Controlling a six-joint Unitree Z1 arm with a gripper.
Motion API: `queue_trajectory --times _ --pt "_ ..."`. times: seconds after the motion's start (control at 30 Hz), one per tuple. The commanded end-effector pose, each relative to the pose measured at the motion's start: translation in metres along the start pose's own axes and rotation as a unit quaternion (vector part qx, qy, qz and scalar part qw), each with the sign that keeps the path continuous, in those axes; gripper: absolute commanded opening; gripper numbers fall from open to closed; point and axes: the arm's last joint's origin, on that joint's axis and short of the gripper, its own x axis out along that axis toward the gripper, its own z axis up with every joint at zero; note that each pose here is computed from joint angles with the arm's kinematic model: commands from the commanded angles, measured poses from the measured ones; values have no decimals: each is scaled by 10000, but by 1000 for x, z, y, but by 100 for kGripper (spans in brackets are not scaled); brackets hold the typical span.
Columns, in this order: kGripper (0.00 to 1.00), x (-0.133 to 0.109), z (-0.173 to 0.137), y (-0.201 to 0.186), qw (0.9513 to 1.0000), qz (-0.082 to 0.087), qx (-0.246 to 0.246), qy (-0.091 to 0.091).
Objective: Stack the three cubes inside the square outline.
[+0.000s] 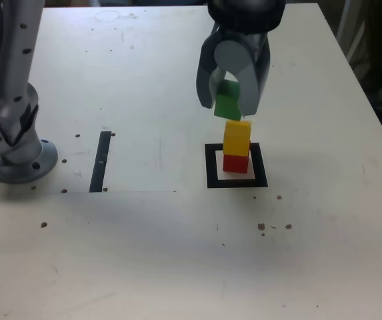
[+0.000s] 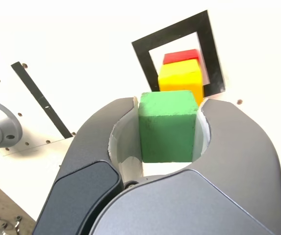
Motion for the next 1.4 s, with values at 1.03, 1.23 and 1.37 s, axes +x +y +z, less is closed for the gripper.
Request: queue_trajectory --times 1.03,1.23,1.37 --pt "46 25 16 9 9999 -69 -108 -24" --pt "89 27 15 11 9999 -74 -127 15" --pt "97 27 14 11 9999 -85 -131 18"
